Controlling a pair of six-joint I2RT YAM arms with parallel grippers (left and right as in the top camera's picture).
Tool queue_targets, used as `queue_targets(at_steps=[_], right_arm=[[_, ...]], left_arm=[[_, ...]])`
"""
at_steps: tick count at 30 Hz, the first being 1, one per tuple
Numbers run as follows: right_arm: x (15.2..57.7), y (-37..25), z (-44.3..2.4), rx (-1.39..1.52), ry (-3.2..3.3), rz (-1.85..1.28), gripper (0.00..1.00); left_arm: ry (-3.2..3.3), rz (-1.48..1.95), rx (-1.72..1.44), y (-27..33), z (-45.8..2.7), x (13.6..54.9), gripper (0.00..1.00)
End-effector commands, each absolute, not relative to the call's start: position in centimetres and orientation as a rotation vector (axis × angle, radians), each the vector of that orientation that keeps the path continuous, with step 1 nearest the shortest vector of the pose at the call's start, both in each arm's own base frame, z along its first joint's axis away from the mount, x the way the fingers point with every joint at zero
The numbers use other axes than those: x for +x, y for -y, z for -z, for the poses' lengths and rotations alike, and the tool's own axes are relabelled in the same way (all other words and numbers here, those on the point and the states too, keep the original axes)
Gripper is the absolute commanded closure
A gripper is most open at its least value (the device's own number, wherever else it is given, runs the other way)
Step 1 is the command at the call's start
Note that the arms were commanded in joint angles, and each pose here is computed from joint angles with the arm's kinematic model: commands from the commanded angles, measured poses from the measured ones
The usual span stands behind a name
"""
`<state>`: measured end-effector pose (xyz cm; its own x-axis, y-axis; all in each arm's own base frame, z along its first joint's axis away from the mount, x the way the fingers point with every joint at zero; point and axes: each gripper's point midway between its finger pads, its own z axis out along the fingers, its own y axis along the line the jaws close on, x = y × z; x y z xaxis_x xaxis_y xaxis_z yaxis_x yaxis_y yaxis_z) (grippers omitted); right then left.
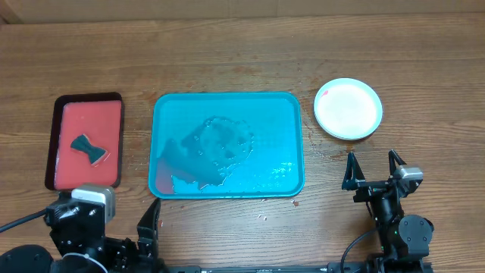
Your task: Clean dirty plates on tray and stack at the side
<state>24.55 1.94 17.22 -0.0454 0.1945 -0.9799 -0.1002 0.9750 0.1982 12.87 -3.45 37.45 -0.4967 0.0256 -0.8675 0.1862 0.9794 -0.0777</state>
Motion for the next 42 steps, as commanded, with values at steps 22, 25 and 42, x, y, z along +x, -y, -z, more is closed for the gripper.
queue_targets(at_steps=[22,25,42], right_arm=[[24.6,-1.8,-17.1,0.072,-1.593,-0.227,0.00],[24.6,-1.8,-17.1,0.072,-1.593,-0.227,0.00],[24.6,-1.8,-17.1,0.072,-1.593,-0.227,0.00]], left_arm=[[-1.575,0.249,-0.029,2.4,-22.0,24.1,0.00],[-1.569,0.234,-0.197,0.4,-19.0,24.6,0.00],[-1.644,-0.001,-0.114,-1.6,-15.6,24.6,0.00]])
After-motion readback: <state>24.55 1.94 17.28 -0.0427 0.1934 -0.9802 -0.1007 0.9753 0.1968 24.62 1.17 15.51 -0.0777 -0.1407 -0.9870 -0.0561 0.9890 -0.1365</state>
